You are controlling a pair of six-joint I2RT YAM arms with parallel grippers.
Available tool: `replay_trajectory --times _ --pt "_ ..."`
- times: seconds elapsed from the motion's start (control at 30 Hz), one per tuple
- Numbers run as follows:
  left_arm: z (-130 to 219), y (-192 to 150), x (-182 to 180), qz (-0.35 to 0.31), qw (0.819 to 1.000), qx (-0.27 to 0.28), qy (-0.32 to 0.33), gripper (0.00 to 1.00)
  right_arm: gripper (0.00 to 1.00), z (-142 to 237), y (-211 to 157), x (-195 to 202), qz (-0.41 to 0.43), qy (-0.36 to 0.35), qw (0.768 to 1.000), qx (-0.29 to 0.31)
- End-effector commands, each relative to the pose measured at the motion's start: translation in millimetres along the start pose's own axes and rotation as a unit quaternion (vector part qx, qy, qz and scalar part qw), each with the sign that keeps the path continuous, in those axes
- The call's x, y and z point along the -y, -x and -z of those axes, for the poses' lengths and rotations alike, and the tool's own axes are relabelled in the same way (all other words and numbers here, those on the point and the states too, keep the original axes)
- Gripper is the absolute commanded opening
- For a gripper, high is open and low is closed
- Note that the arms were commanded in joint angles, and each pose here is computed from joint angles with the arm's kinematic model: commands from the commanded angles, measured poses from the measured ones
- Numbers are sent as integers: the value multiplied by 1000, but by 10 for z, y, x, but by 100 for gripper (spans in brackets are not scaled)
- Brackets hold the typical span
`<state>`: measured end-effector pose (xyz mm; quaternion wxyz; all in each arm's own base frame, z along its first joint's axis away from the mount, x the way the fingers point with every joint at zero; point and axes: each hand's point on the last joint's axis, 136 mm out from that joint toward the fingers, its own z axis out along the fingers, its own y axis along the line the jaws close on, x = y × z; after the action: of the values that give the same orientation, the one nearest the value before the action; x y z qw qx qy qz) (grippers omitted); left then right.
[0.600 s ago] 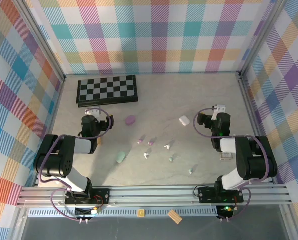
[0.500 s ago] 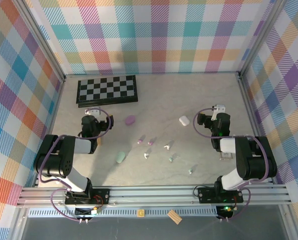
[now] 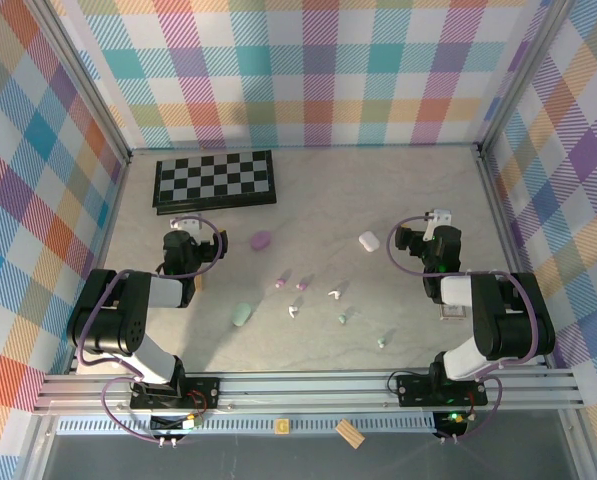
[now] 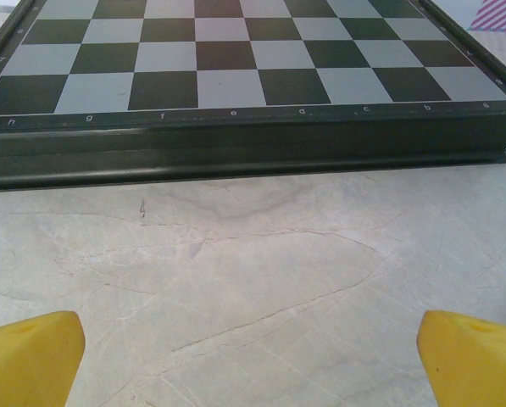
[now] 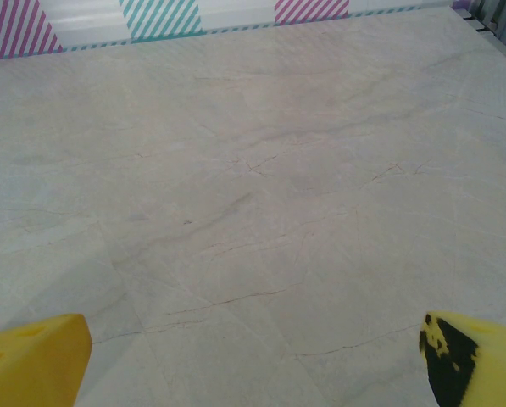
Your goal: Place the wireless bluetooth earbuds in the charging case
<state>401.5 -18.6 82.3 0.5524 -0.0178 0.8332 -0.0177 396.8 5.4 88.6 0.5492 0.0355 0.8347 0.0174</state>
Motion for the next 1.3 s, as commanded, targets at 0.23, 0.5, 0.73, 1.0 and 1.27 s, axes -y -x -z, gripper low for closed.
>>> replay_trajectory --times 0.23,0.5,0.73,1.0,1.27 --pt "-2 -8 -32 5 1000 0 5 100 99 5 48 -31 9 9 1000 11" --pt "174 187 -44 -1 999 23 24 100 99 152 258 -106 17 25 999 10" --pt "510 590 110 -12 999 26 29 100 99 461 524 -532 46 90 995 4" --pt "668 620 925 -29 986 -83 -139 100 99 889 380 -1730 182 305 934 -38" --pt "374 -141 1339 -139 917 -312 -204 100 99 1128 212 -2246 215 399 889 -67"
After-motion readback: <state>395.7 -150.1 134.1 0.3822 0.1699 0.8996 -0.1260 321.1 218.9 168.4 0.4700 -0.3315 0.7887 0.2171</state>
